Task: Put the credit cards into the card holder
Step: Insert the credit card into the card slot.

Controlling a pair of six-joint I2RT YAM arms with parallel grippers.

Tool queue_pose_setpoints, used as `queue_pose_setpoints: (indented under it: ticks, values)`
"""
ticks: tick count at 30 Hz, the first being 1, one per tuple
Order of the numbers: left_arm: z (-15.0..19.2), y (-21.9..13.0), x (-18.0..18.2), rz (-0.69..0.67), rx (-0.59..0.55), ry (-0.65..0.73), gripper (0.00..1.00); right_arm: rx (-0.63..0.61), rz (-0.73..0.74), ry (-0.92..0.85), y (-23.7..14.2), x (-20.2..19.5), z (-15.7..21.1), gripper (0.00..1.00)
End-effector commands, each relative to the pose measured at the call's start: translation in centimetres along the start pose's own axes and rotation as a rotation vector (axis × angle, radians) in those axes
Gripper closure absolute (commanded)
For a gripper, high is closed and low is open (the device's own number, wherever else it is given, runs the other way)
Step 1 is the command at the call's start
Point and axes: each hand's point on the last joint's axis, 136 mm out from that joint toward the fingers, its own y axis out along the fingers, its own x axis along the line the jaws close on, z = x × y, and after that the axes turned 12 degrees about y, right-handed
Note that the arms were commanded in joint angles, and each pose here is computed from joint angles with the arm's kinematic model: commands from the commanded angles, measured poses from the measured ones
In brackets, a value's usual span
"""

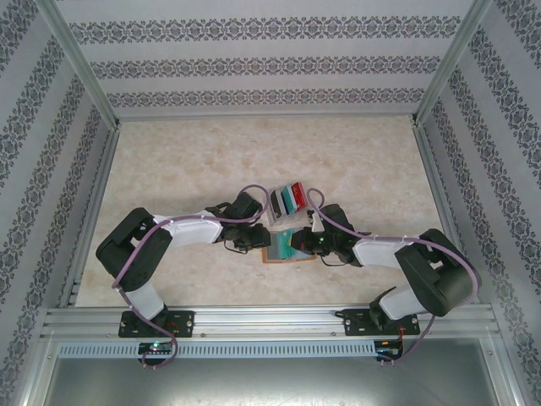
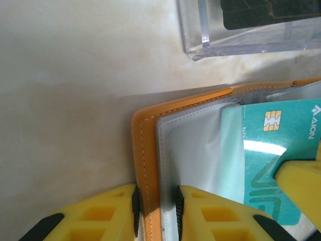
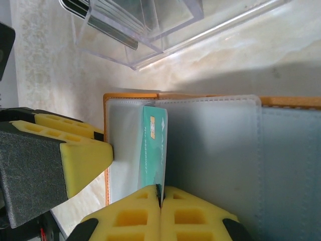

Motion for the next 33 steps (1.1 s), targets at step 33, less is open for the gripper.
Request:
queue_pose_setpoints:
  ticks: [33]
  values:
    - [0.0, 0.0, -0.2, -0.015, 0.001, 0.002, 0.72, 0.034, 0.188, -0.007, 0.0, -1.7, 0.1, 0.62]
